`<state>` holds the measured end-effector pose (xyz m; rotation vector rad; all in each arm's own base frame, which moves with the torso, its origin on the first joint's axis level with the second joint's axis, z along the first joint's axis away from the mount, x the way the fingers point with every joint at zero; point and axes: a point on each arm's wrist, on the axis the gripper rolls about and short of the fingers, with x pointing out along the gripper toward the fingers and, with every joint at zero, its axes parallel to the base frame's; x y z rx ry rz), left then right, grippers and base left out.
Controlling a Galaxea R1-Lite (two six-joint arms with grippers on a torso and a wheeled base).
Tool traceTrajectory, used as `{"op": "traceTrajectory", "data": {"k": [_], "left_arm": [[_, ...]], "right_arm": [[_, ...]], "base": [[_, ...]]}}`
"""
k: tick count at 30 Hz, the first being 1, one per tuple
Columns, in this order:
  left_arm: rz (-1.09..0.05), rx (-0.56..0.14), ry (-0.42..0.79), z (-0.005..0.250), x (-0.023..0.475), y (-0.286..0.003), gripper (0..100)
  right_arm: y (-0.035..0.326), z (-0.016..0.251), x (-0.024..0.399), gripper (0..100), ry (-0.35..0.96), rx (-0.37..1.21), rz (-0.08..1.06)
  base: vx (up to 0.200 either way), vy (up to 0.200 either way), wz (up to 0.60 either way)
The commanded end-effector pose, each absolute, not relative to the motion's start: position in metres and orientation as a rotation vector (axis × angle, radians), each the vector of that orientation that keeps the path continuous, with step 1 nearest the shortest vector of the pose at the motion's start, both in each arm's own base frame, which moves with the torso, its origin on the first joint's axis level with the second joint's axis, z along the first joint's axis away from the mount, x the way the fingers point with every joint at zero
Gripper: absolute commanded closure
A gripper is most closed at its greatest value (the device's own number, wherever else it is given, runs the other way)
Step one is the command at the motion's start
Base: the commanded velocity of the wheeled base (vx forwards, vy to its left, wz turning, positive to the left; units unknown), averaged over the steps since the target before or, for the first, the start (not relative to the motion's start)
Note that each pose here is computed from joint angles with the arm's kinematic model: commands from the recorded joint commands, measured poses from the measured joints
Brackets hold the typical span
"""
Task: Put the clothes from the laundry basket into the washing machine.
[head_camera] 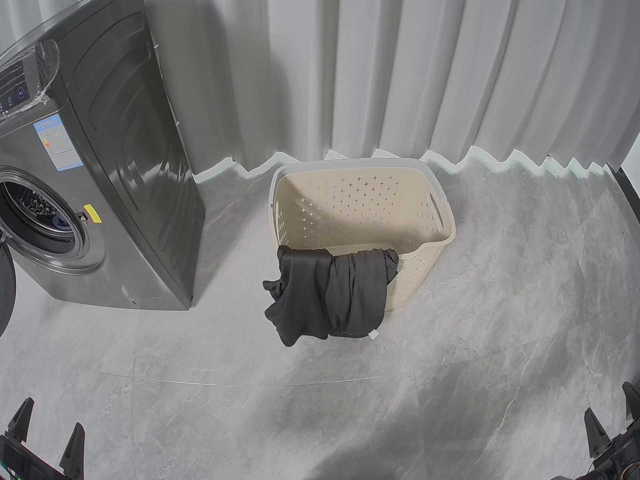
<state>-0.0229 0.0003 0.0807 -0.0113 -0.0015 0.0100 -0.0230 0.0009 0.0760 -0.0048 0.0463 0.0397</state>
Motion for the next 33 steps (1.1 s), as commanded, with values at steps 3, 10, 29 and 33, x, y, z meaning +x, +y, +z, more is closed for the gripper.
{"op": "traceTrajectory", "data": {"k": [3, 10, 29, 33], "left_arm": [[0.009, -0.012, -0.002, 0.076, -0.023, 0.000, 0], [0.009, -0.012, -0.002, 0.076, -0.023, 0.000, 0], [0.005, -0.012, -0.002, 0.076, -0.023, 0.000, 0], [0.005, -0.014, -0.002, 0.076, -0.023, 0.000, 0]], "right_arm": [[0.001, 0.076, -0.024, 0, 0.037, -0.007, 0.037], [0.001, 0.076, -0.024, 0, 0.035, -0.001, 0.034], [0.008, 0.150, 0.048, 0, 0.333, 0.000, 0.213], [0.012, 0.146, 0.069, 0, 0.432, 0.005, 0.224]], "base": [[0.067, 0.000, 0.00], [0.200, 0.000, 0.00], [0.042, 0.000, 0.00], [0.000, 0.000, 0.00]]}}
